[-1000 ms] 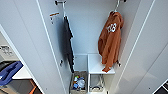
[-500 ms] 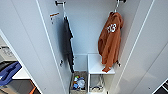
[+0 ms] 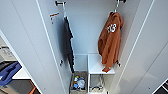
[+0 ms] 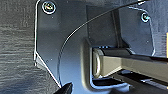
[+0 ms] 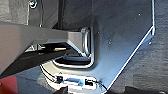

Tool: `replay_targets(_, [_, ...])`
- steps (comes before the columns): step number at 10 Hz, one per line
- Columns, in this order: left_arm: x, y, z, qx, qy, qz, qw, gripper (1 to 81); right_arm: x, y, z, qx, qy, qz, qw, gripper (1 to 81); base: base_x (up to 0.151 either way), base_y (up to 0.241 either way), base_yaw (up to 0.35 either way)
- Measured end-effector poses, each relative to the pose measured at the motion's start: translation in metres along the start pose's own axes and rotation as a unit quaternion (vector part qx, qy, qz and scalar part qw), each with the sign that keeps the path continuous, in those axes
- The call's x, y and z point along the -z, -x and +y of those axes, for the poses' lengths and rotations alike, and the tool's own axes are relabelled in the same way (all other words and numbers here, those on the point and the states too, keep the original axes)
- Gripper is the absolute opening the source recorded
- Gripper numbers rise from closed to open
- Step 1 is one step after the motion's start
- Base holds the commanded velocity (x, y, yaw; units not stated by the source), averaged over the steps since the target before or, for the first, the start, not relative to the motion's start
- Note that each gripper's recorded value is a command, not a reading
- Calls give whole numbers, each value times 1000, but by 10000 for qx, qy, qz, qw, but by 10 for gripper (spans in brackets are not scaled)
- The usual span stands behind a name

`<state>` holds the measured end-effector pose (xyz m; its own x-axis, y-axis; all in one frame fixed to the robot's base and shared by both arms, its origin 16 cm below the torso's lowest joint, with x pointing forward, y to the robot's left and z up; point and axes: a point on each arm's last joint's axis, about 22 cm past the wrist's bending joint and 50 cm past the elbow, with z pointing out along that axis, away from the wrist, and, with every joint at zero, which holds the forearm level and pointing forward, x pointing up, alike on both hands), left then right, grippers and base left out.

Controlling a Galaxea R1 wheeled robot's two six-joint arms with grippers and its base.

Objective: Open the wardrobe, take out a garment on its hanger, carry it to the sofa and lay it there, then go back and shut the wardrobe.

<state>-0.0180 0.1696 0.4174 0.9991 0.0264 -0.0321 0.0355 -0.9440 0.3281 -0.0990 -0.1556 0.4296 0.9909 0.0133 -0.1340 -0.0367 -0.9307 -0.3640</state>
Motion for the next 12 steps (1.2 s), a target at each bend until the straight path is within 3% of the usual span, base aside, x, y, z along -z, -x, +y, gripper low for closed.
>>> replay_targets(8, [0,0,-1,-7,-9,4,10000,811,0,0,1,167,12,-12,9999,811,0,0,0])
replay_targets(12, [1,12,-1,7,-13,-57,10000,811,0,4,1,186,14,-17,9998,811,78,0,0])
